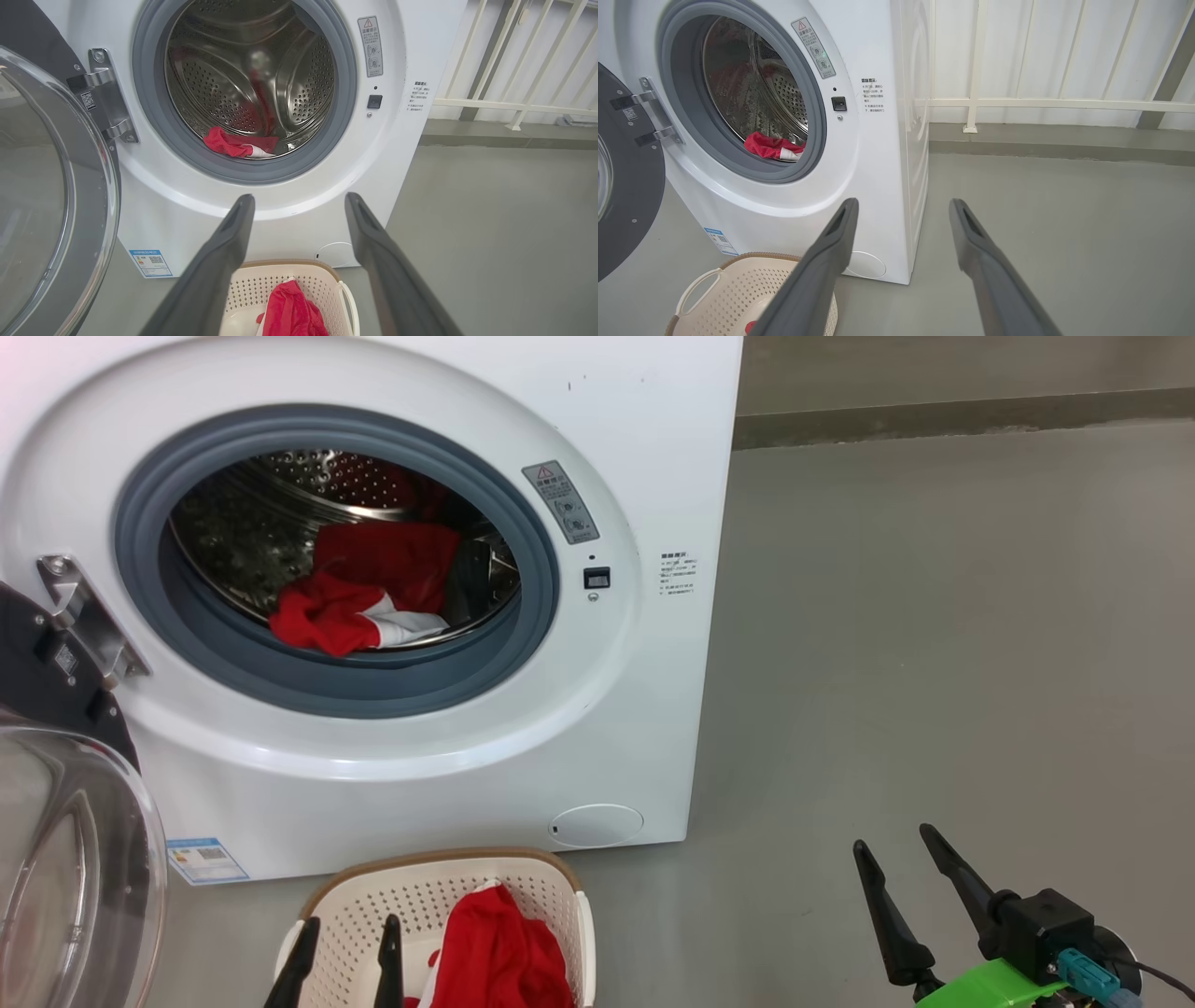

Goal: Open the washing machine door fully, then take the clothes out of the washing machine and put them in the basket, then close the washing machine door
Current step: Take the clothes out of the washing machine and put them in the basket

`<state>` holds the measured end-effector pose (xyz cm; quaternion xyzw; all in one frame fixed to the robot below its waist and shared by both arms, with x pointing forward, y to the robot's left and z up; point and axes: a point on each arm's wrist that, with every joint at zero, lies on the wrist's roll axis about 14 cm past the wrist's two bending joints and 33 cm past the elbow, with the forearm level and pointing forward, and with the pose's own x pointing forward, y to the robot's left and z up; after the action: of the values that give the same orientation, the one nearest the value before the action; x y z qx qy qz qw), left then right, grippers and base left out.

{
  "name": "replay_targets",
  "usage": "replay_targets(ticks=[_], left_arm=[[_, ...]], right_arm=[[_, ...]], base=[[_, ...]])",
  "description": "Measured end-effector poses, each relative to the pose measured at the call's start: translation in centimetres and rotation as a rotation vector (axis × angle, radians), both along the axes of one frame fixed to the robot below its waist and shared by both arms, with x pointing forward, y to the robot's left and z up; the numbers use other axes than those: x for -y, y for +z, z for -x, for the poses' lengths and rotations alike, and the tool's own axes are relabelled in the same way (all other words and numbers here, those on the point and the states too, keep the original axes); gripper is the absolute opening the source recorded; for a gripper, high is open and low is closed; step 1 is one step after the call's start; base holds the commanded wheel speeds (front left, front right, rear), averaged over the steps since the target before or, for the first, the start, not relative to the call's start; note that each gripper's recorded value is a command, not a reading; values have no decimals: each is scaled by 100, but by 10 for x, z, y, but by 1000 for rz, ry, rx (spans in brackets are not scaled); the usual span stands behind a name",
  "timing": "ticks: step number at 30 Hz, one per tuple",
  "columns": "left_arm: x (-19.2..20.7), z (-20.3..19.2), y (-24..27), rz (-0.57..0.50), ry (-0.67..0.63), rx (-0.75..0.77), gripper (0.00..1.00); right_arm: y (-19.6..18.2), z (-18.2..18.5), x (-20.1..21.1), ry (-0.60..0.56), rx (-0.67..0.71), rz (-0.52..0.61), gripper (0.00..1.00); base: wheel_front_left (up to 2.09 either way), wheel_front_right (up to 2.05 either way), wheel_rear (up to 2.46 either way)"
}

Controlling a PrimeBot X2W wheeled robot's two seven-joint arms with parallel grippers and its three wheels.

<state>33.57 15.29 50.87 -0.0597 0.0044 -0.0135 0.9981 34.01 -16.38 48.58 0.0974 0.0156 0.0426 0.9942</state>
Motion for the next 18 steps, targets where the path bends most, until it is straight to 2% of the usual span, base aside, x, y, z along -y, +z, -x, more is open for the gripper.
replay_targets(ticks=[18], left_arm=[[5, -4, -10, -3, -18, -39, 100]], right_arm=[[-5, -3, 0, 1, -17, 0, 100]], base=[[0, 0, 0]])
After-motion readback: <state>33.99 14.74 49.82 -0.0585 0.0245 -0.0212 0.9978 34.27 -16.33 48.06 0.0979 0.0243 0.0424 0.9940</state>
